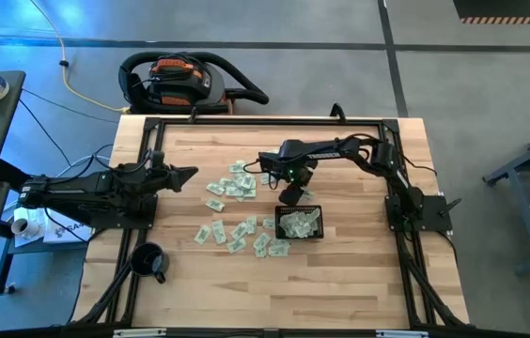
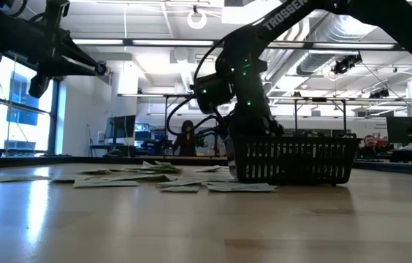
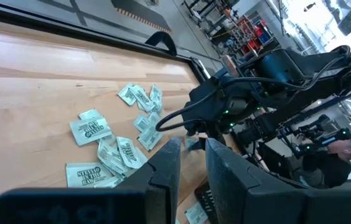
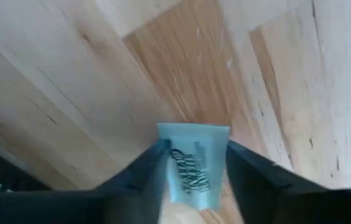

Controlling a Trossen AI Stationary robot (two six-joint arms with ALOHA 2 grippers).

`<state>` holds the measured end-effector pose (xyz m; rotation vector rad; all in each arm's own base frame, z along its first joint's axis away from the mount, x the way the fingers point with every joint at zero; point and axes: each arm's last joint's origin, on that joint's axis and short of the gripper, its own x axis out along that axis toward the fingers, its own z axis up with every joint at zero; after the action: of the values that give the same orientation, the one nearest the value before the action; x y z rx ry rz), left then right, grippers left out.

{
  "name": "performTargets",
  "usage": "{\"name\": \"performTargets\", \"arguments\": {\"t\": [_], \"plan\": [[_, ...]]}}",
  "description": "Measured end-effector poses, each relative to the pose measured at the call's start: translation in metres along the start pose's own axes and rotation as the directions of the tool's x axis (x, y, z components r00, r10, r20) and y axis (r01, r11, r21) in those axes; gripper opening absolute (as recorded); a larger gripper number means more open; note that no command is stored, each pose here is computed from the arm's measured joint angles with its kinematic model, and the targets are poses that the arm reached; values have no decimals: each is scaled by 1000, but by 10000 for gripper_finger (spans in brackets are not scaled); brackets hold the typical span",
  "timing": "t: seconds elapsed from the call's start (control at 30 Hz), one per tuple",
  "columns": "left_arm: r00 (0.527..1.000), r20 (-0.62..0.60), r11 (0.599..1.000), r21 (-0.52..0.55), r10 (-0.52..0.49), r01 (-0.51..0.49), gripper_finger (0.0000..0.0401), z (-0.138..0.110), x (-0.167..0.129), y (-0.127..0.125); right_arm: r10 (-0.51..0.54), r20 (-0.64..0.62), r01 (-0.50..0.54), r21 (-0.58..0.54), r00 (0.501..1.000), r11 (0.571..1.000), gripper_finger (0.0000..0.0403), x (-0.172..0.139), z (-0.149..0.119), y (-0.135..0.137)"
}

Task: Pick and place Stevia / Truvia into bins
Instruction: Put the green stevia packet into the black bin, then adjust the black bin

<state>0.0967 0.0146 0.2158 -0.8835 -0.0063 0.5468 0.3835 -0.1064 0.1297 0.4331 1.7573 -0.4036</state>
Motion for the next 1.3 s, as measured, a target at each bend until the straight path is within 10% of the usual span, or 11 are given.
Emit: {"name": "performTargets", "arguments": {"t": [0.2, 0.57, 0.83, 1.3], "plan": [[1000, 0, 1000, 0, 0, 0, 111, 0, 0, 0, -5, 3, 5, -20, 1000, 1000, 15, -6, -4, 0], [1000, -2, 1000, 21, -1, 1, 111, 0, 0, 0, 223, 222, -202, -116, 949, 973, 14, -100, -57, 36], [999, -29, 999, 45, -20, 21, 111, -1, 0, -1, 234, 166, -200, -199, 958, 960, 16, -80, -77, 93], [994, -89, 998, 1, -63, 63, 111, -3, 0, -2, 58, 186, -39, -99, 981, 994, 208, -71, -80, 96]]}}
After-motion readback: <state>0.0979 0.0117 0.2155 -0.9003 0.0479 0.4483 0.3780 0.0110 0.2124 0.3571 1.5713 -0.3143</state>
